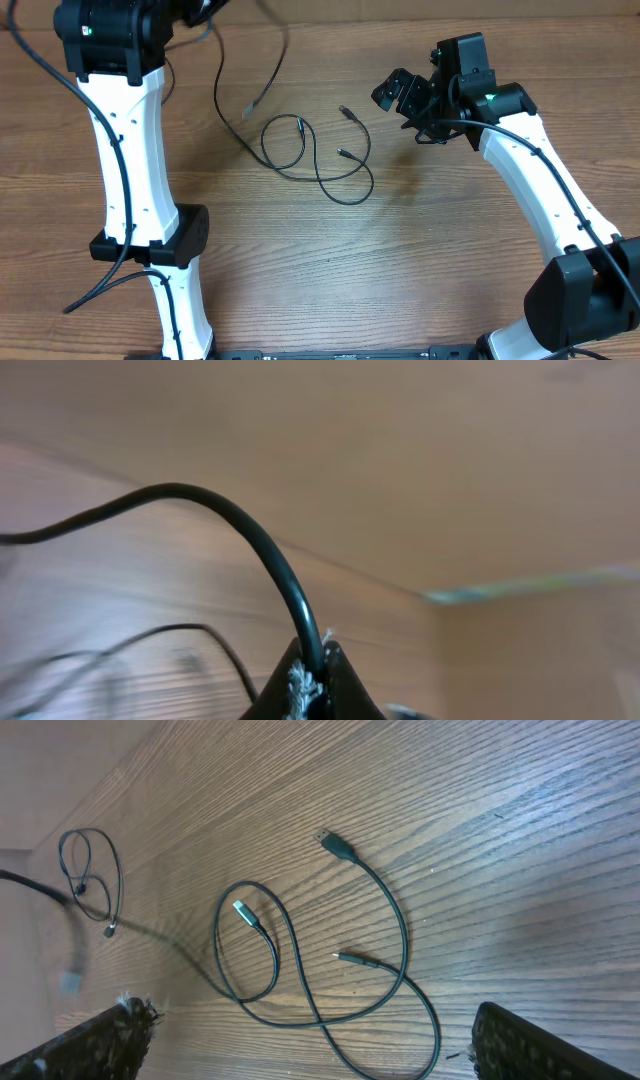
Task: Untangle cables
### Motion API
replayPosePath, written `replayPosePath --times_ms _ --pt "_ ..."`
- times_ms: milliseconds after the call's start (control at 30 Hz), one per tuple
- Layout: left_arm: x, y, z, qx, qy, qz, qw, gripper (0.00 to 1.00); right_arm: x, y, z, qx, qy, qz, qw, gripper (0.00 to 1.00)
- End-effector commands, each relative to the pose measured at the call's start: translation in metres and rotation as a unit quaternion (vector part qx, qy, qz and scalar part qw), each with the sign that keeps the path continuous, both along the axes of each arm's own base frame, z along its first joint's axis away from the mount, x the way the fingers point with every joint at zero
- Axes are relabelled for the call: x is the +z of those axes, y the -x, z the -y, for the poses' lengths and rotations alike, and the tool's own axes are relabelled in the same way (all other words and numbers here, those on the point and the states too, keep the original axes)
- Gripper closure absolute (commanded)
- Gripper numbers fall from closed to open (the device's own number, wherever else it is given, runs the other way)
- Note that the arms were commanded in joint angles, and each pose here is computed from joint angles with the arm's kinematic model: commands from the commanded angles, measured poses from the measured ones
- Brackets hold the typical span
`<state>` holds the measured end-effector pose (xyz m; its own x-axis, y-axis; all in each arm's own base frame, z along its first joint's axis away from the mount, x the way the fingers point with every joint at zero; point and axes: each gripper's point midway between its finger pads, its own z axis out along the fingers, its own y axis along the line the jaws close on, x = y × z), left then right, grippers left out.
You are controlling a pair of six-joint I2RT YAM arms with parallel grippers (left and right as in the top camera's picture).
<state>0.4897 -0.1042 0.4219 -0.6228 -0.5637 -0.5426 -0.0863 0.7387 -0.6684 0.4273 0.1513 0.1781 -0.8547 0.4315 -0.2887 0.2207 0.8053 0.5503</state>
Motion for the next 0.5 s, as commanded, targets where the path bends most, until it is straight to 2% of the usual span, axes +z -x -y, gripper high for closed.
replayPosePath --times_ms 0,100,233,367,467 --pt "-0.011 0.015 -0.073 0.113 -0.186 -0.015 0.976 0.96 0.001 -0.004 -0.001 0.003 0.005 0.010 1.000 0.00" --pt "-0.034 0.027 -0.098 0.134 -0.268 -0.067 0.952 0.96 0.002 -0.005 -0.002 0.004 0.004 0.014 1.000 0.00" --pt "-0.054 0.046 -0.152 0.223 -0.371 -0.142 0.890 0.96 -0.003 0.001 -0.012 0.047 0.023 0.020 0.998 0.00" --pt "-0.078 0.047 -0.176 0.251 -0.366 -0.191 0.875 0.96 -0.018 0.011 -0.028 0.088 0.040 0.006 0.995 0.00" --pt "-0.100 0.054 -0.211 0.300 -0.353 -0.238 0.854 0.96 -0.033 0.018 -0.038 0.102 0.045 -0.016 0.994 0.00"
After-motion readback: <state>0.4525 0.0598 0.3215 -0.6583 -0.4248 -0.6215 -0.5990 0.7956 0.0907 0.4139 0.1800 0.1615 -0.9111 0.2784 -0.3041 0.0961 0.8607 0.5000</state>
